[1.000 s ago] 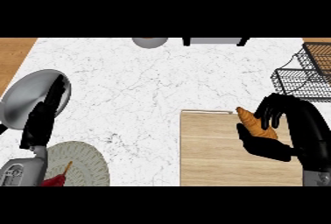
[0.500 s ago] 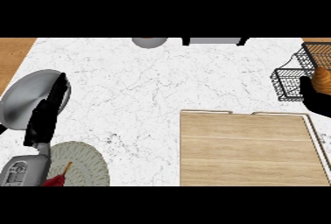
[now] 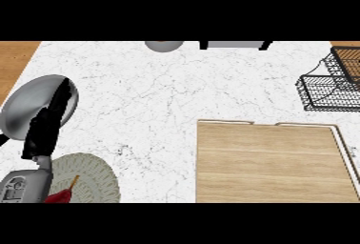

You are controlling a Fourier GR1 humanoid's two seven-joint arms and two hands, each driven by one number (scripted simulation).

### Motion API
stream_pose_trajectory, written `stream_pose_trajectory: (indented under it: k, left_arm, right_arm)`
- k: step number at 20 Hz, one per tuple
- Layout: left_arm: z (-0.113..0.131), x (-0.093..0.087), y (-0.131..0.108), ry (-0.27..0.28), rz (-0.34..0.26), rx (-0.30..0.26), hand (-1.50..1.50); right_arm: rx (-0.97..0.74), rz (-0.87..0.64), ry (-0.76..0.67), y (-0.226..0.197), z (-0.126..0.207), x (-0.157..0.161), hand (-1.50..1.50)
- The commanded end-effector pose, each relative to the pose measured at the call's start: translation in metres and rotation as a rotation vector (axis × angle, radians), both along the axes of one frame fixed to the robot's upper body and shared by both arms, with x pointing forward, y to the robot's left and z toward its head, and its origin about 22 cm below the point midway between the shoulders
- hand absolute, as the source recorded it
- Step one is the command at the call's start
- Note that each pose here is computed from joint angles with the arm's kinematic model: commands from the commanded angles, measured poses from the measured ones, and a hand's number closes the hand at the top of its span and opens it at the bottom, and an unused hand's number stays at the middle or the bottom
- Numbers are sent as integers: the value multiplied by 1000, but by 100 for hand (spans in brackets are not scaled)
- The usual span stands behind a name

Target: Pick the croissant from the tray and place it in the tiered basket

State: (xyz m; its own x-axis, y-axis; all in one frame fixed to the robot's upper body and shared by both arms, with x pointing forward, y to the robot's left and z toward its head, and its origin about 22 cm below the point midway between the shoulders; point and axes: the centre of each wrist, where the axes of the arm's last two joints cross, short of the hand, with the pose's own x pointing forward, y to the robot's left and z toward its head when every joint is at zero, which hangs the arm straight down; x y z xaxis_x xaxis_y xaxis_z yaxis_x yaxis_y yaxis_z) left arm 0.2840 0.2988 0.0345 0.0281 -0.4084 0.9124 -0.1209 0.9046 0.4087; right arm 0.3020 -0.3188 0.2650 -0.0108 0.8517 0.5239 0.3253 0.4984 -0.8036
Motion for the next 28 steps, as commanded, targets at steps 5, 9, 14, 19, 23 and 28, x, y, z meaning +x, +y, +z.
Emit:
stream_pose_trajectory:
  k: [5, 9, 14, 19, 23, 28]
  left_arm:
    - [-1, -7, 0, -2, -17, 1, 0]
    - [0, 0, 0, -2, -19, 11, 0]
    - [-19, -5, -14, 3, -19, -1, 0]
    - [-5, 7, 10, -7, 7, 4, 0]
    - [-3, -10, 2, -2, -19, -7, 0]
    - [4, -10, -5, -11, -28, 5, 0]
  right_arm:
    - [-272, -137, -20, -39, -11, 32, 150]
    - [-407, -250, 11, -77, -15, 39, 150]
    - [-412, -246, -3, -88, -32, 70, 150]
    - [-397, -165, 61, -129, -18, 64, 150]
    - [-317, -122, 110, -149, -44, 69, 150]
    - [-271, -100, 185, -157, -65, 74, 150]
